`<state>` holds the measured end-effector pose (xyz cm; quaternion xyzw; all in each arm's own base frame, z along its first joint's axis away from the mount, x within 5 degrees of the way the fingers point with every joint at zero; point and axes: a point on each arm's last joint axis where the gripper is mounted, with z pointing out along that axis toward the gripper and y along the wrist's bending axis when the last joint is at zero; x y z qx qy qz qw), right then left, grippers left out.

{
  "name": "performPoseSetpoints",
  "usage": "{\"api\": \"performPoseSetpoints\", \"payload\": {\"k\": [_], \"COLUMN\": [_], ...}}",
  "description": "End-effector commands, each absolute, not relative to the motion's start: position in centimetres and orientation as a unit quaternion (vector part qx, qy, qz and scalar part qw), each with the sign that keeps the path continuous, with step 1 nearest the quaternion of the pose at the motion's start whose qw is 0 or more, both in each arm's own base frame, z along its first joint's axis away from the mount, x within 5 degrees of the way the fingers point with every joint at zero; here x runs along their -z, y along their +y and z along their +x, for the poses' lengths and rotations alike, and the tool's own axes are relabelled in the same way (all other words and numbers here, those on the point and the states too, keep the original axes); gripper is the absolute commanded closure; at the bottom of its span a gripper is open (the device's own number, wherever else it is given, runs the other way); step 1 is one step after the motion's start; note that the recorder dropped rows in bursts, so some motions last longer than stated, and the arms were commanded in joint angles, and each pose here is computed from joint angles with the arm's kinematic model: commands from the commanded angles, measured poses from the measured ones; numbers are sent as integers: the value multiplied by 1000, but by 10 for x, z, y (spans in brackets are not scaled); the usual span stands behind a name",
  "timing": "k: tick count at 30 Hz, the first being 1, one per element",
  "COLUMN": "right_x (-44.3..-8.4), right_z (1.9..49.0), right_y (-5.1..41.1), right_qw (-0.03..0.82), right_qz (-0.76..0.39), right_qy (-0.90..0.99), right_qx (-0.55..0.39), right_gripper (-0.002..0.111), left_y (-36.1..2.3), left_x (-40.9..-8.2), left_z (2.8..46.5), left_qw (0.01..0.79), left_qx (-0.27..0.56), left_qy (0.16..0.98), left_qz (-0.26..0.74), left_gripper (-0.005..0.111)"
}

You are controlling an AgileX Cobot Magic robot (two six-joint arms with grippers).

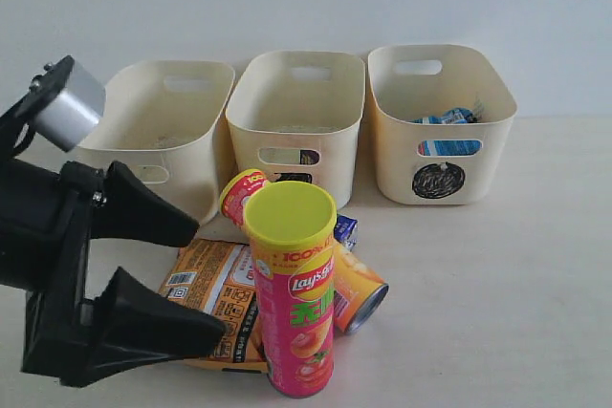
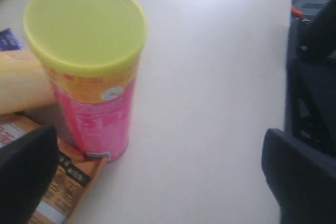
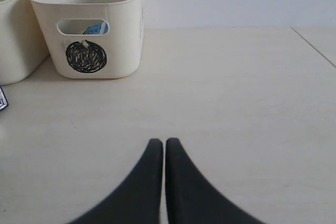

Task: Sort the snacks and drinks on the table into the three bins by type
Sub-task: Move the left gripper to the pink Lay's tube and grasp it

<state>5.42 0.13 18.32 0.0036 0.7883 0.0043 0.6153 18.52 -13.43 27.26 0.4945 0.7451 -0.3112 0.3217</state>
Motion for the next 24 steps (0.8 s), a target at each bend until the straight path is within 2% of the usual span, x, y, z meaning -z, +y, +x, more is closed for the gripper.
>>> {"api": "performPoseSetpoints", "payload": {"k": [1,7,18,24], "right_x": [-184,-184,-184,-184], "right_z": [54,54,54,54], "right_y": [1,1,1,1], "right_qw": [620,620,620,620], "right_qz": [6,6,6,6], "right_qy": [785,785,785,785], "right_qx": [-1,-1,-1,-1], "right_gripper": [108,108,108,108], "left_y": [-141,-156,-172,-178], "left_x": [-264,-255,-214,-202], "left_z": [190,201,229,231], "left_qw": [382,421,409,401], "left_qx": [280,285,324,347], "left_qy": [723,706,725,710], "left_qz": [502,494,449,462], "left_gripper": [3,3,3,3]}}
